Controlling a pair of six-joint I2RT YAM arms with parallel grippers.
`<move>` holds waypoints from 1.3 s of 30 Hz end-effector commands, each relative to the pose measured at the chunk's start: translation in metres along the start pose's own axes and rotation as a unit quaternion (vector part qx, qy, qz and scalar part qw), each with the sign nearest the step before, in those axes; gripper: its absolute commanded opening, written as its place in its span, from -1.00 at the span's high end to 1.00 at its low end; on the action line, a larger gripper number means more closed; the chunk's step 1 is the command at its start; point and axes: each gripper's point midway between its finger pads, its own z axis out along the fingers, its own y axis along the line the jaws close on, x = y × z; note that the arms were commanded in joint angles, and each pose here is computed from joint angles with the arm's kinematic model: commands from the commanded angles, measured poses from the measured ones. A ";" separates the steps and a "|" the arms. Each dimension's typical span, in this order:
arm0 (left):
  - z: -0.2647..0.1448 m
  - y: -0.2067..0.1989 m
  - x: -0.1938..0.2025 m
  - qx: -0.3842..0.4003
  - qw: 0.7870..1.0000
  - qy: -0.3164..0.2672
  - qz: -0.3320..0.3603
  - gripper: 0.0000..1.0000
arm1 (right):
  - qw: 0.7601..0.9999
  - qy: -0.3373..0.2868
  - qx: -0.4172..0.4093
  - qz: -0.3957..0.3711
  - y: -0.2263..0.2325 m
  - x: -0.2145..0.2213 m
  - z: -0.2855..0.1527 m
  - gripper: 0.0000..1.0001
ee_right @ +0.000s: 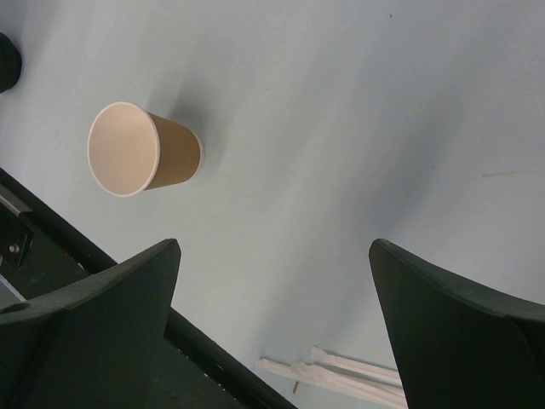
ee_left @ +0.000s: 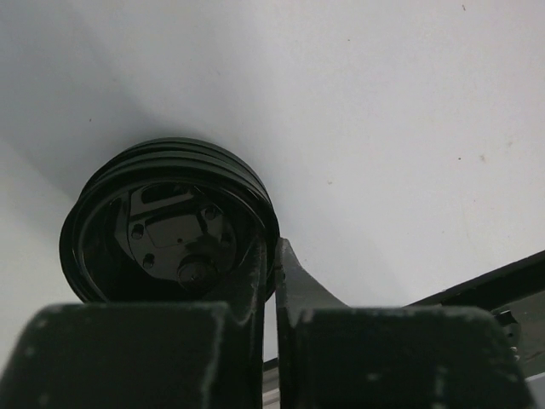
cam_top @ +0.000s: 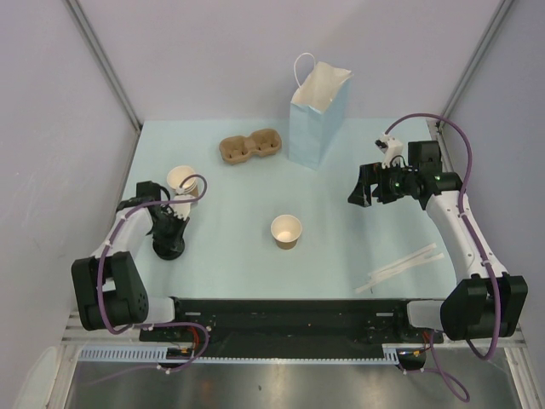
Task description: Pack the takeout coffee
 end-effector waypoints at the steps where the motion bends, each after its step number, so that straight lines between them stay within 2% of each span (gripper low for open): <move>1: -0.003 0.004 -0.003 -0.016 1.000 -0.006 0.003 0.98 | 1.000 -0.022 -0.004 -0.020 0.003 -0.019 -0.006 -0.99; 19: -0.038 0.015 -0.014 -0.099 0.993 -0.045 0.042 1.00 | 1.000 -0.021 -0.010 -0.020 0.005 -0.018 -0.006 -0.99; 23: -0.064 -0.006 -0.029 -0.067 0.991 -0.080 0.078 1.00 | 0.999 -0.024 -0.011 -0.020 0.006 -0.019 -0.007 -0.99; 24: -0.078 -0.019 -0.043 -0.052 0.987 -0.111 0.108 1.00 | 0.999 -0.026 -0.013 -0.022 0.007 -0.020 -0.007 -0.99; 26: -0.091 -0.037 -0.046 -0.028 0.983 -0.121 0.132 1.00 | 0.999 -0.027 -0.015 -0.021 0.008 -0.021 -0.007 -0.99; 27: -0.106 -0.051 -0.060 -0.014 0.977 -0.148 0.154 1.00 | 0.999 -0.028 -0.017 -0.024 0.009 -0.021 -0.008 -0.99; 30: -0.132 -0.086 -0.079 0.026 0.965 -0.180 0.187 1.00 | 0.999 -0.037 -0.022 -0.028 0.013 -0.024 -0.011 -0.99; 35: -0.168 -0.125 -0.110 0.032 0.937 -0.231 0.260 1.00 | 0.997 -0.051 -0.037 -0.041 0.024 -0.030 -0.020 -1.00; 39: -0.186 -0.167 -0.123 0.046 0.889 -0.274 0.365 1.00 | 0.994 -0.053 -0.068 -0.067 0.039 -0.034 -0.031 -0.99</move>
